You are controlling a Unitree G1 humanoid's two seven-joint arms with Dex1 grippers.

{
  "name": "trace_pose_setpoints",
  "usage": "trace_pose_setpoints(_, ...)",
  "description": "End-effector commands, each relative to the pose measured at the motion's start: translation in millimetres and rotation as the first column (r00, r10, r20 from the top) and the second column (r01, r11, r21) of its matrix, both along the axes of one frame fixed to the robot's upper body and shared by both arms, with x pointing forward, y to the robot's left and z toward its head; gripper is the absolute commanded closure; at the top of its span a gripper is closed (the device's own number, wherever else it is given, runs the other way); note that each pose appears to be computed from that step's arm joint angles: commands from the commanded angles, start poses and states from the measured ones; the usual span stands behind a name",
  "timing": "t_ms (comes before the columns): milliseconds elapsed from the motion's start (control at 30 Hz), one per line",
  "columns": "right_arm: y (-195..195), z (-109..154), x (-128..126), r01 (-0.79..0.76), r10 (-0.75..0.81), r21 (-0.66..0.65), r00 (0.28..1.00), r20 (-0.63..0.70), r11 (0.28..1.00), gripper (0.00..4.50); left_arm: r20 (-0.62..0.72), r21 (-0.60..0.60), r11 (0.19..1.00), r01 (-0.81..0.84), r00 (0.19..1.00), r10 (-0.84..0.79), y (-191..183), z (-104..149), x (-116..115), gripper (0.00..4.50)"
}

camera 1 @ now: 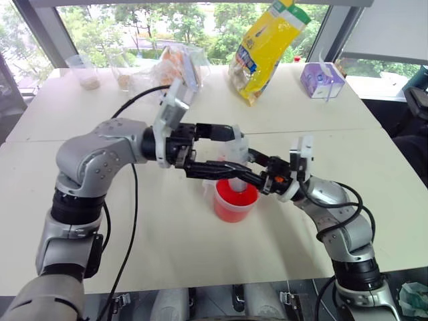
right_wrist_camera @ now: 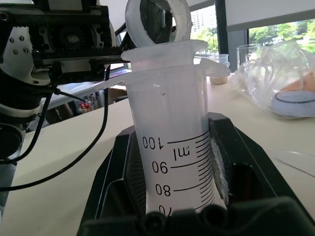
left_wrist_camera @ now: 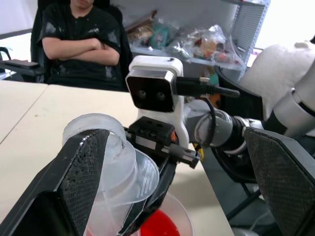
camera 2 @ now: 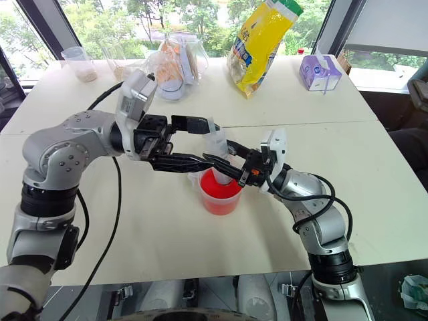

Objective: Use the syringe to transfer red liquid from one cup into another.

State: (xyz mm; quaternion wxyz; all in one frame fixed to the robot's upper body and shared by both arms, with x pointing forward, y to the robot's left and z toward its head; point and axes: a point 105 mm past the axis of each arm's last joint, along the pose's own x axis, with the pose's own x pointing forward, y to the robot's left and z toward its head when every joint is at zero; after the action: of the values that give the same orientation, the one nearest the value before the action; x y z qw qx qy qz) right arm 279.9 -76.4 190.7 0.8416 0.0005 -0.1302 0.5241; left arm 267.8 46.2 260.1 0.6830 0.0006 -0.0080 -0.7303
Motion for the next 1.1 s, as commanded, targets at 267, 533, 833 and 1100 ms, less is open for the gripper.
trace_pose_setpoints(267,6.3,12.4,-12.5,-0.049,0.049,0.006,0.998,0.044,0.999,3.12,-0.002,-0.040,0.999,-0.019,1.000,0.019,-5.9,9.3,0.2,4.46)
trace_pose_setpoints(533,5.6,4.0,-14.7,-0.082,0.083,0.010,0.996,-0.045,0.997,3.12,0.036,-0.053,0.998,-0.013,0.999,0.015,3.0,22.4,-0.7,4.46)
trace_pose_setpoints(833,3.4,-3.9,-15.9,-0.098,0.098,0.002,0.991,-0.087,0.995,3.12,0.078,-0.077,0.996,-0.046,0.996,0.052,10.8,38.2,6.0,4.46)
trace_pose_setpoints(1100,3.4,-6.8,-16.5,-0.101,0.100,-0.003,0.990,-0.098,0.995,3.12,0.092,-0.097,0.994,-0.058,0.994,0.067,14.2,46.1,11.7,4.46)
